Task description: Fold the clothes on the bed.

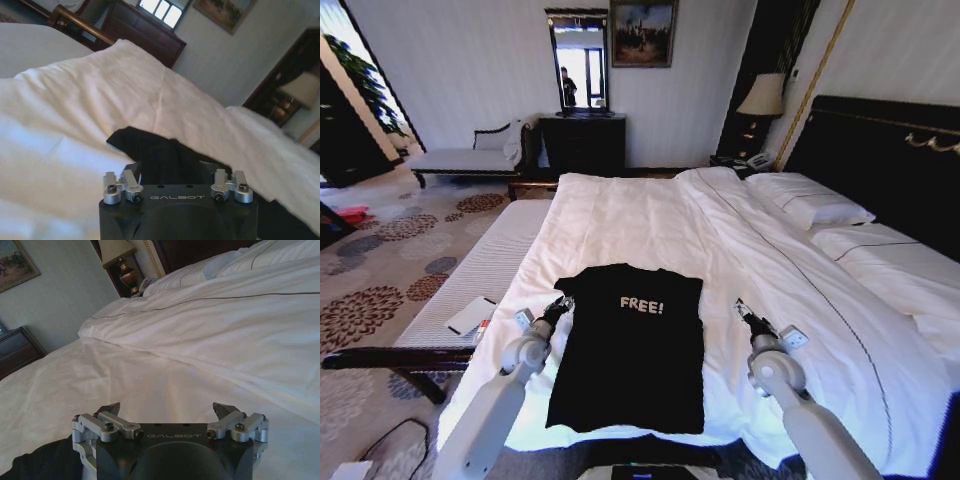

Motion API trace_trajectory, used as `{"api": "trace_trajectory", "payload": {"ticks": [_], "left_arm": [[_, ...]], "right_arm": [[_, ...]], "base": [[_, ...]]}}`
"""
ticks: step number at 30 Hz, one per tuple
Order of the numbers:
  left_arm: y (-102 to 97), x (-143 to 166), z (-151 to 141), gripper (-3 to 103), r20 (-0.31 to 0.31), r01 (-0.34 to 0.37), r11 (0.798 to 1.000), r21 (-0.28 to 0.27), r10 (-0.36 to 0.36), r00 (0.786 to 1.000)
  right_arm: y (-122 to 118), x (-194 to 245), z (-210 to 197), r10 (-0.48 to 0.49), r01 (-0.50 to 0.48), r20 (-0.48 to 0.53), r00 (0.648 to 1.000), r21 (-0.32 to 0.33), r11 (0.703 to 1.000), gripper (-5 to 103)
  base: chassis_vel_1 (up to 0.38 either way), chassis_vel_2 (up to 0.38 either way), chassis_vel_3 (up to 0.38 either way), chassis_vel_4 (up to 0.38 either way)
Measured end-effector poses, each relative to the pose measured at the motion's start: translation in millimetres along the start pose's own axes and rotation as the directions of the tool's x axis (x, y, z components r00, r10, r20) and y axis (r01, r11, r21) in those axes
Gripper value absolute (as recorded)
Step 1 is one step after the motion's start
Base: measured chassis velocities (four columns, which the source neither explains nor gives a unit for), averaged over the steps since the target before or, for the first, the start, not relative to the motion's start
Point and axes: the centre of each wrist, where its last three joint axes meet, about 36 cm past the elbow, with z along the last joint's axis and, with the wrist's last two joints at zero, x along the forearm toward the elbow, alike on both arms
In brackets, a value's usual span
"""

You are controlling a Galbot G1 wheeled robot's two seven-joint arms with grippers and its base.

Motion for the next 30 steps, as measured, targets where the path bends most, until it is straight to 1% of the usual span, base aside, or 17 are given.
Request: {"api": "trace_trajectory", "payload": {"ticks": [1,2,3,5,6,7,9,10,11,13,14,16,17,20,28,29,30], "left_arm": [[0.5,1,-1,74,0.002,-0.001,1.0,0.014,0.001,1.0],[1.6,1,-1,74,0.004,0.0,1.0,0.031,0.0,1.0],[7.1,-1,0,80,0.001,0.012,0.999,0.051,-0.012,1.0],[14.5,-5,2,90,-0.009,0.03,0.997,0.069,-0.029,1.0],[14.5,-5,2,90,-0.009,0.03,0.997,0.069,-0.029,1.0],[18.6,-9,2,95,-0.016,0.038,0.996,0.086,-0.036,0.999],[23.3,-21,0,99,-0.028,0.043,0.99,0.133,-0.039,0.999],[23.9,-26,-2,99,-0.032,0.042,0.988,0.147,-0.037,0.999],[23.9,-26,-2,99,-0.032,0.042,0.988,0.147,-0.037,0.999],[23.7,-34,-3,100,-0.04,0.037,0.984,0.175,-0.03,0.999],[21.7,-43,-5,100,-0.045,0.025,0.978,0.206,-0.016,0.999],[17.4,-50,-7,100,-0.047,0.006,0.97,0.242,0.005,0.999],[17.4,-50,-7,100,-0.047,0.006,0.97,0.242,0.005,0.999],[11.7,-58,-6,100,-0.05,-0.011,0.96,0.279,0.026,0.998],[4.9,-67,-1,101,-0.049,-0.03,0.949,0.314,0.048,0.998],[4.5,-67,-1,97,-0.047,-0.031,0.949,0.314,0.049,0.998],[4.5,-67,-1,97,-0.047,-0.031,0.949,0.314,0.049,0.998]], "right_arm": [[-1,0,0,0.002,-0.002,0.001,1.0,0.0,1.0,100],[-2,0,-1,0.003,-0.003,0.001,1.0,0.001,1.0,100],[-2,0,-1,0.005,-0.005,0.002,1.0,0.001,1.0,100],[-2,0,-1,0.005,-0.005,0.002,1.0,0.001,1.0,100],[-2,0,-1,0.005,-0.005,0.002,1.0,0.001,1.0,100],[-2,0,-1,0.005,-0.005,0.003,1.0,0.0,1.0,100],[0,0,1,0.003,-0.003,0.001,1.0,0.001,1.0,100],[0,-1,2,0.003,-0.003,0.0,1.0,0.001,1.0,100],[0,-1,2,0.003,-0.003,0.0,1.0,0.001,1.0,100],[2,-1,4,0.002,-0.002,-0.002,1.0,0.001,1.0,100],[3,-1,5,0.001,-0.001,-0.004,1.0,0.0,1.0,100],[3,-2,5,0.001,-0.001,-0.005,1.0,-0.001,1.0,100],[3,-2,5,0.001,-0.001,-0.005,1.0,-0.001,1.0,100],[3,-2,6,0.004,-0.004,-0.005,1.0,-0.001,1.0,100],[1,-2,6,0.011,-0.011,-0.005,1.0,-0.001,1.0,100],[1,-2,7,0.012,-0.012,-0.006,1.0,-0.002,1.0,100],[1,-2,7,0.012,-0.012,-0.006,1.0,-0.002,1.0,100]], "base": [[0.0,0.0,0.0,0.0],[0.0,0.0,0.0,0.0],[0.0,0.0,0.0,0.0],[0.0,0.0,0.0,0.0],[0.0,0.0,0.0,0.0],[0.0,0.0,0.0,0.0],[0.0,0.0,0.0,0.0],[0.0,0.0,0.0,0.0],[0.0,0.0,0.0,0.0],[0.0,0.0,0.0,0.0],[0.0,0.0,0.0,0.0],[0.0,0.0,0.0,0.0],[0.0,0.0,0.0,0.0],[0.0,0.0,0.0,0.0],[0.0,0.0,0.0,0.0],[0.0,0.0,0.0,0.0],[0.0,0.0,0.0,0.0]]}}
